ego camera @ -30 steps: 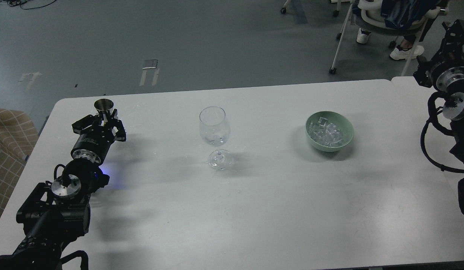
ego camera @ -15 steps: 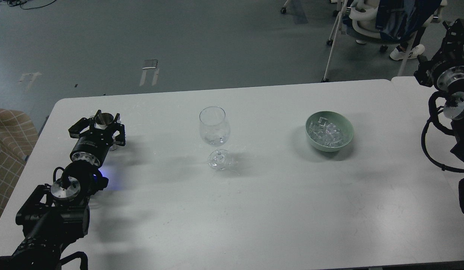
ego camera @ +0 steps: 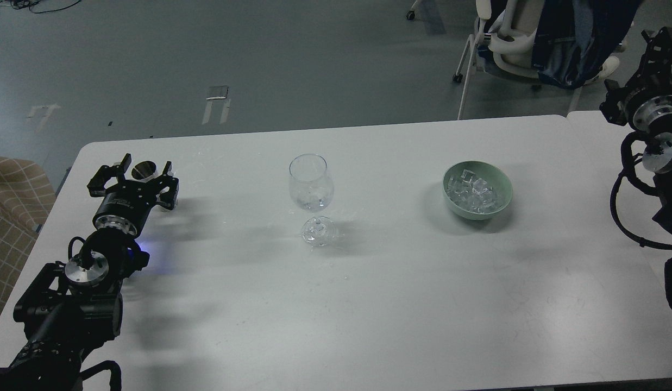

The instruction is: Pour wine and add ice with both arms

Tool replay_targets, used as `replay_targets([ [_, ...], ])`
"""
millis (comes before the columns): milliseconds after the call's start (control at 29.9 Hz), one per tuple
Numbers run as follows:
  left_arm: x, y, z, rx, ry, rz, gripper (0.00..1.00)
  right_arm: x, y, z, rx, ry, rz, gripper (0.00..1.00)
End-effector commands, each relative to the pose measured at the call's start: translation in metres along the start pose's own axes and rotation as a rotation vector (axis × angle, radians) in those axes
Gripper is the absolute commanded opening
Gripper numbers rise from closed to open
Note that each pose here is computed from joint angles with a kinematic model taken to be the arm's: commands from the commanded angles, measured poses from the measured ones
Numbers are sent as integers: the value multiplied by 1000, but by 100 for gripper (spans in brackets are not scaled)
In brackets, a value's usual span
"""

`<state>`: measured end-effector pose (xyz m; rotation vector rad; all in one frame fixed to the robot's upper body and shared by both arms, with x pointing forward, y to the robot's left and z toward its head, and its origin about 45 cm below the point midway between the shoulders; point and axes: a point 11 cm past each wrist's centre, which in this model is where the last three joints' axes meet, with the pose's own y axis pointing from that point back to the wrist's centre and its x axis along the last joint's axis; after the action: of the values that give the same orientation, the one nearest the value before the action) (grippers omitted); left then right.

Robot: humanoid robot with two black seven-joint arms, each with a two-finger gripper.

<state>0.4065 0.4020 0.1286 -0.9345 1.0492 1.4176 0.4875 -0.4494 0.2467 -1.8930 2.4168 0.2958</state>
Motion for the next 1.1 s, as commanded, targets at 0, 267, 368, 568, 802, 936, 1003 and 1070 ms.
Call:
replay_targets([
  [0,-13,-8,5,-6,-9,-29,91,-2,-1,-14,29,6,-26,100],
  [267,-107,-26,7,20,-69,-230,94,-22,2,-69,148,43,-156,100],
  [368,-144,-27,12,27,-118,-271,94,-24,7,-93,186,112,-200,100],
  [568,-162,-33,21,-8,-291,-284,94,-57,24,-139,267,323,-353,100],
  [802,-159,-31,9,18,-401,-287,95,-97,37,-140,328,801,-473,100],
  [936,-152,-30,1,61,-434,-274,95,-110,39,-130,340,1085,-514,100],
  [1003,-150,-30,0,65,-439,-258,95,-117,42,-115,324,1205,-556,100],
  [1070,-144,-29,1,66,-442,-239,95,-119,43,-91,284,1316,-609,100],
])
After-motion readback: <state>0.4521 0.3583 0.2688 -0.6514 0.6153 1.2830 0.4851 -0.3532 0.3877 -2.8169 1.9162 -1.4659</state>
